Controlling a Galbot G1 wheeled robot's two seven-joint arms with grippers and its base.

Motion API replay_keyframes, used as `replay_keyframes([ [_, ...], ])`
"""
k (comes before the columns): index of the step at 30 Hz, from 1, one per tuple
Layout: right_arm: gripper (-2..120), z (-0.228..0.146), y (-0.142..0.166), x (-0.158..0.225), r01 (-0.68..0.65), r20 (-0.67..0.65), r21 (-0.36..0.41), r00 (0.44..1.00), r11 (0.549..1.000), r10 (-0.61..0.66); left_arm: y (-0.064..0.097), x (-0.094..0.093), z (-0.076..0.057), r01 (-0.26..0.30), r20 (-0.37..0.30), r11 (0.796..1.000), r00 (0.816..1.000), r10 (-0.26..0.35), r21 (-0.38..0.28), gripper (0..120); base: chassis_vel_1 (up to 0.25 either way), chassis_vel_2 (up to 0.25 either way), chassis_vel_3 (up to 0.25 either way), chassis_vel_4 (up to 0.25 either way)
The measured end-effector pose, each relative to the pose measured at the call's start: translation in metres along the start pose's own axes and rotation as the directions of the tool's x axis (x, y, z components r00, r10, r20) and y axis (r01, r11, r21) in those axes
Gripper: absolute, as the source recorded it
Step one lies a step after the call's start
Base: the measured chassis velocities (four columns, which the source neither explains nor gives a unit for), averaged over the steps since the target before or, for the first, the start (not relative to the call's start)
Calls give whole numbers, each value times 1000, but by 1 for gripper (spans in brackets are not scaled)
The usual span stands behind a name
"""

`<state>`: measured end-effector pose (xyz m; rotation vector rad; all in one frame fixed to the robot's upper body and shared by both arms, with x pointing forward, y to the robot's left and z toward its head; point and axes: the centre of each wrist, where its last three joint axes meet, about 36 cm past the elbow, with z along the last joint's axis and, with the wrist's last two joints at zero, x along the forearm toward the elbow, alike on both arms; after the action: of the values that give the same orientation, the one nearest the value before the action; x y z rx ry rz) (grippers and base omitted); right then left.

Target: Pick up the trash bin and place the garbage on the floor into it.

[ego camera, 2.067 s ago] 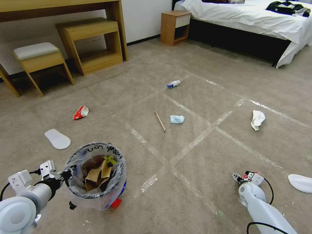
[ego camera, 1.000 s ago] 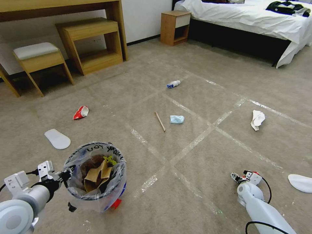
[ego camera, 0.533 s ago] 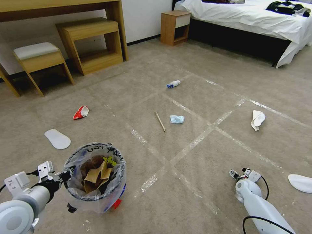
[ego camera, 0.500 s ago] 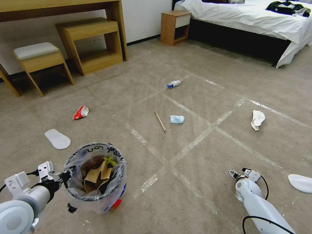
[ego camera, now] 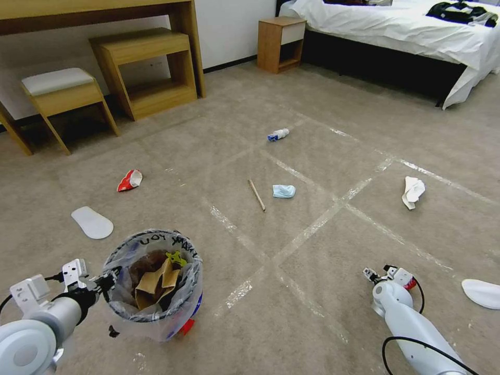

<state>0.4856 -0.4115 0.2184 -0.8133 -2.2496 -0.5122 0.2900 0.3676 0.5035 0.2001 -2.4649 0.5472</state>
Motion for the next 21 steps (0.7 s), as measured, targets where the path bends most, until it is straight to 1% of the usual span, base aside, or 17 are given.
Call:
replay_keyframes([
  [11, 100, -14, -7, -2, -17, 22, -4, 1000, 1000, 17, 0, -2, 1, 0, -3, 1000, 1000, 0, -1, 0, 0, 0, 0, 0],
  [21, 100, -13, -10, -1, -20, 30, -6, 999, 1000, 20, -1, -3, 3, 0, -7, 1000, 1000, 0, -6, 0, 0, 0, 0, 0],
])
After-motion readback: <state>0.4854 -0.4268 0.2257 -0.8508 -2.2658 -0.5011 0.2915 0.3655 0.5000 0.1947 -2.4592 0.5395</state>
